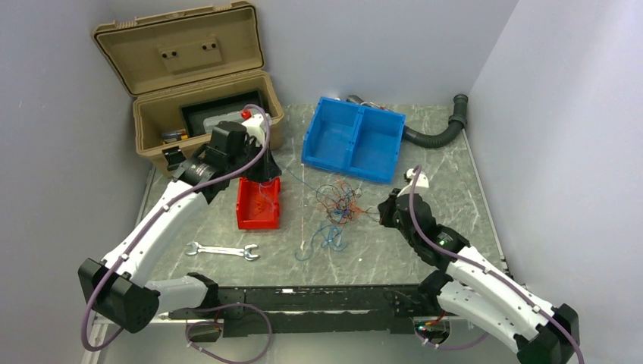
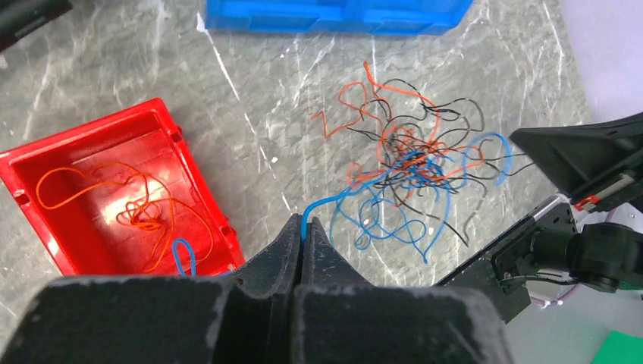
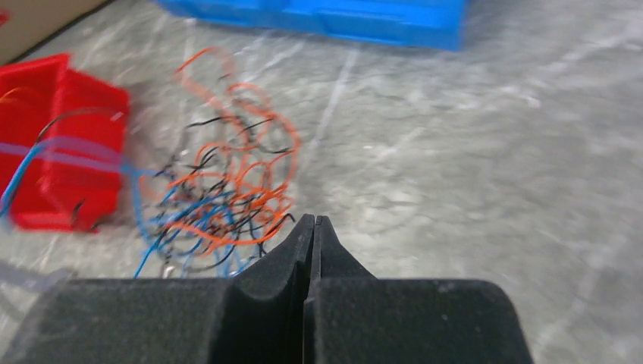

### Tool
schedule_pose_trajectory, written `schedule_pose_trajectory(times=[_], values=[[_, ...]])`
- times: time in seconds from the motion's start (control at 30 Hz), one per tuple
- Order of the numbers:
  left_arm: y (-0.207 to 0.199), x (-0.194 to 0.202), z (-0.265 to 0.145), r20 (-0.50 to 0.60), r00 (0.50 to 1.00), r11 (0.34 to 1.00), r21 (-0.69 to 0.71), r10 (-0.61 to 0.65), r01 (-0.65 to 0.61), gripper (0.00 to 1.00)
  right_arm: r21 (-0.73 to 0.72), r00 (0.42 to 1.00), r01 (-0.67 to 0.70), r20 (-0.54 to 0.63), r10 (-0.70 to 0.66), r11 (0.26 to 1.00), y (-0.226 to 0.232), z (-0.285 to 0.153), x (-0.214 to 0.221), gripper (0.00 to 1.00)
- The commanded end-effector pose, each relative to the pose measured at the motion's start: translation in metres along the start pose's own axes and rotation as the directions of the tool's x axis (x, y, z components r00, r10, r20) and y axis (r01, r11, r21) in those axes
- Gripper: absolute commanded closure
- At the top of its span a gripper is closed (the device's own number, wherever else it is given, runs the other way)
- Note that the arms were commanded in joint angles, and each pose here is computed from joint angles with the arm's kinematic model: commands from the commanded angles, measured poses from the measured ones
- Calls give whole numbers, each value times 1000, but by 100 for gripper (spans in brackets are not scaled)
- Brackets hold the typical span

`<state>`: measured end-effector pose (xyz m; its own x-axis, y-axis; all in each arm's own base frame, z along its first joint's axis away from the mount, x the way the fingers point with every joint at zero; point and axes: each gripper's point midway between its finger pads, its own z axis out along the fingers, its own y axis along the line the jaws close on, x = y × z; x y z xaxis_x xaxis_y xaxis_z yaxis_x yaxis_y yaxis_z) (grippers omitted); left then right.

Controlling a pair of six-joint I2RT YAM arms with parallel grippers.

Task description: Untangle the cables

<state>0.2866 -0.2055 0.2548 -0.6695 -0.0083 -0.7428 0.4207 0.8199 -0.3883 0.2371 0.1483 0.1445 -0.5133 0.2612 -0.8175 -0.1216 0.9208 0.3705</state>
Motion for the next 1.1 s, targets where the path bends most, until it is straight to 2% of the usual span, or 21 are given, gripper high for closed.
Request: schedule_pose_trajectory(times=[0.0, 0.07, 0.13, 0.2, 0.27, 0.4, 0.53, 0.6, 0.7, 0.9, 1.07], values=[[7, -15, -6, 79, 996, 999, -30, -38, 40, 100, 441, 980, -152, 183, 78, 884, -76, -35, -39, 100], [17, -16, -10, 97, 994, 995, -75, -54, 61, 100, 617, 949, -262, 304, 82, 742, -115, -68, -52, 100], [29, -19, -17, 124, 990, 987, -137, -63, 80, 100, 672, 885, -408, 458, 86, 617, -139, -98, -64, 100], [45, -19, -26, 132, 988, 968, -229, -78, 108, 100, 725, 868, -427, 496, 21, 540, -156, -124, -70, 100], [52, -23, -34, 152, 985, 956, -268, -77, 116, 100, 750, 867, -425, 499, -13, 506, -159, -133, -75, 100], [53, -26, -38, 183, 980, 955, -269, -79, 127, 100, 766, 877, -415, 480, -8, 491, -158, -129, -72, 100], [56, -23, -39, 179, 981, 949, -288, -82, 131, 100, 759, 889, -394, 457, 7, 518, -155, -120, -68, 100], [69, -24, -48, 191, 978, 921, -360, -86, 151, 100, 749, 891, -391, 453, 16, 535, -152, -116, -68, 100], [97, -30, -76, 256, 962, 852, -478, -95, 211, 100, 761, 890, -395, 456, 9, 514, -158, -123, -68, 100], [115, -49, -126, 416, 907, 801, -520, -66, 297, 100, 798, 902, -377, 432, -10, 469, -164, -126, -65, 100], [125, -49, -152, 479, 876, 753, -556, -55, 352, 100, 794, 912, -364, 410, 13, 488, -163, -117, -62, 100]])
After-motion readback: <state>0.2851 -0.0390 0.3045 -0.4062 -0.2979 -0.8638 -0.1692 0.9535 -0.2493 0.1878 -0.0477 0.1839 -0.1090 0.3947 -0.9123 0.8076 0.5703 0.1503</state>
